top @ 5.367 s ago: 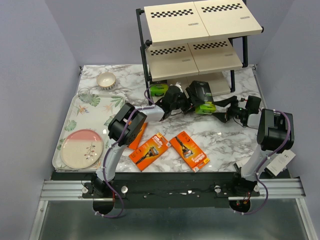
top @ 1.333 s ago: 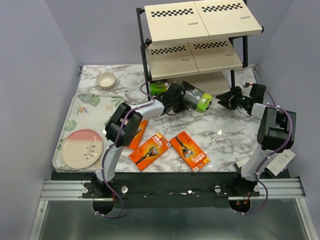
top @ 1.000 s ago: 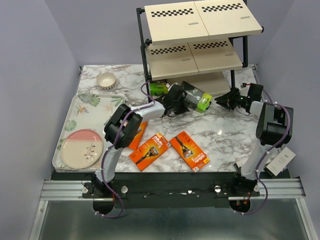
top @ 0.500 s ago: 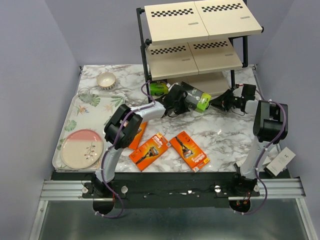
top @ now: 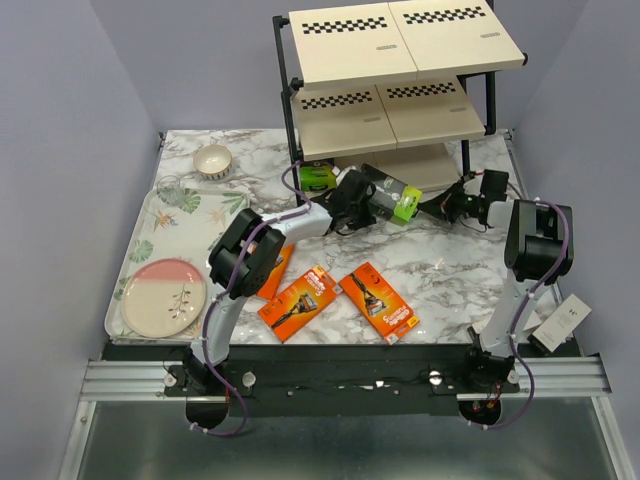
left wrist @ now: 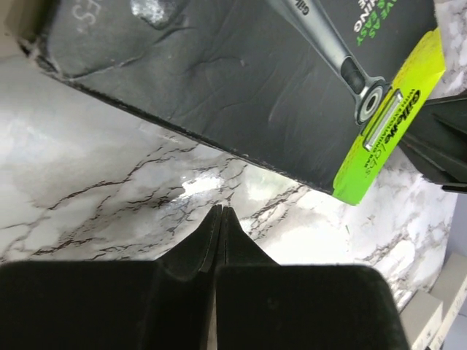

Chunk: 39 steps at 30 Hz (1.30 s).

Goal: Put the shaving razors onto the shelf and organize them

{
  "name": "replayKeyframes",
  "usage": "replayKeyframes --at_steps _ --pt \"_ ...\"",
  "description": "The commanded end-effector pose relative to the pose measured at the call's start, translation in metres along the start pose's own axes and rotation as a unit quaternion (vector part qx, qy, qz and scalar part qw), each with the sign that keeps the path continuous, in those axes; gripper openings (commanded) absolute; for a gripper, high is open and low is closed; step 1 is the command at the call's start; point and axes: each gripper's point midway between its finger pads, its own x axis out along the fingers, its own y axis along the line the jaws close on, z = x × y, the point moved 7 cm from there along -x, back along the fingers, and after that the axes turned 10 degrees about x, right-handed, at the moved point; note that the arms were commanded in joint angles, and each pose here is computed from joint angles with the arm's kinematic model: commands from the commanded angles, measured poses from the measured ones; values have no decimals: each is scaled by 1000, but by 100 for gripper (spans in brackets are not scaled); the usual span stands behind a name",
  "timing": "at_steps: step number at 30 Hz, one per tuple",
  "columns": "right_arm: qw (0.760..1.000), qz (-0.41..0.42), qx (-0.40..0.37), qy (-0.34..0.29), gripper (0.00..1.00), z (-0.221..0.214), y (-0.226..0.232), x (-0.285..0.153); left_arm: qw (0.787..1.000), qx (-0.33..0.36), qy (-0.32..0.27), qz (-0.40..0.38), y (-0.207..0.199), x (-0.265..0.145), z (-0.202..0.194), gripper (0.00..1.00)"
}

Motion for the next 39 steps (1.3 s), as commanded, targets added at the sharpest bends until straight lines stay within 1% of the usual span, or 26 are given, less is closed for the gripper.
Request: replayKeyframes --at_steps 1,2,3,4,5,7,8,10,11,12,18,19,22,25,27,28,29,32,33,35,36,37,38,39 --pt "999 41 14 -11 1 4 23 -7 997 44 -53 29 -12 -8 20 5" --pt "998 53 19 -20 1 3 23 -11 995 78 -58 29 -18 -9 17 5" --pt "997 61 28 -23 1 2 25 -14 993 99 -64 30 -22 -9 17 5" --pt "996 69 58 -27 1 0 30 -18 990 119 -72 35 -25 -8 17 5" --pt "994 85 55 -39 1 -2 35 -24 981 165 -89 39 -37 -9 19 4" --pt "992 92 72 -52 1 -2 40 -30 972 208 -100 45 -45 -1 16 0" --pt "991 100 64 -59 1 -3 47 -34 967 218 -121 53 -52 -1 23 0" --pt "990 100 78 -67 1 -5 44 -37 956 260 -126 56 -59 7 17 0" --pt "989 100 80 -71 1 -5 44 -39 951 269 -139 58 -67 7 23 0" --pt "989 102 78 -77 1 -4 46 -44 944 284 -148 78 -66 8 26 0" --pt "986 94 97 -100 1 3 33 -62 928 311 -178 101 -73 19 29 0" --pt "985 93 100 -104 1 4 31 -63 924 316 -184 116 -71 19 31 0" --pt "982 86 119 -120 1 6 20 -64 917 327 -186 134 -66 17 29 0" --pt "978 86 132 -136 1 12 18 -64 913 342 -165 148 -52 12 23 0" --pt "977 93 129 -145 1 20 24 -67 914 363 -132 124 -42 9 14 0" --pt "976 96 128 -147 1 23 27 -68 913 379 -115 98 -40 9 9 1" --pt "975 100 127 -150 1 25 31 -69 913 396 -82 52 -39 8 -3 2" --pt "973 114 115 -162 1 36 46 -75 901 431 -15 -49 -37 5 -16 4" --pt "973 114 113 -163 1 37 47 -76 894 433 15 -119 -45 2 -27 5" --pt "973 114 115 -163 1 37 49 -76 878 437 46 -190 -44 -2 -35 5" --pt "973 114 114 -164 1 37 50 -77 860 425 72 -272 -52 -10 -46 4" --pt "973 110 119 -166 1 36 47 -77 854 404 72 -320 -57 -12 -46 4" --pt "972 110 122 -168 1 35 47 -78 848 382 98 -354 -53 -13 -59 4" --pt "972 109 125 -168 1 34 46 -78 834 367 103 -398 -58 -17 -63 4"
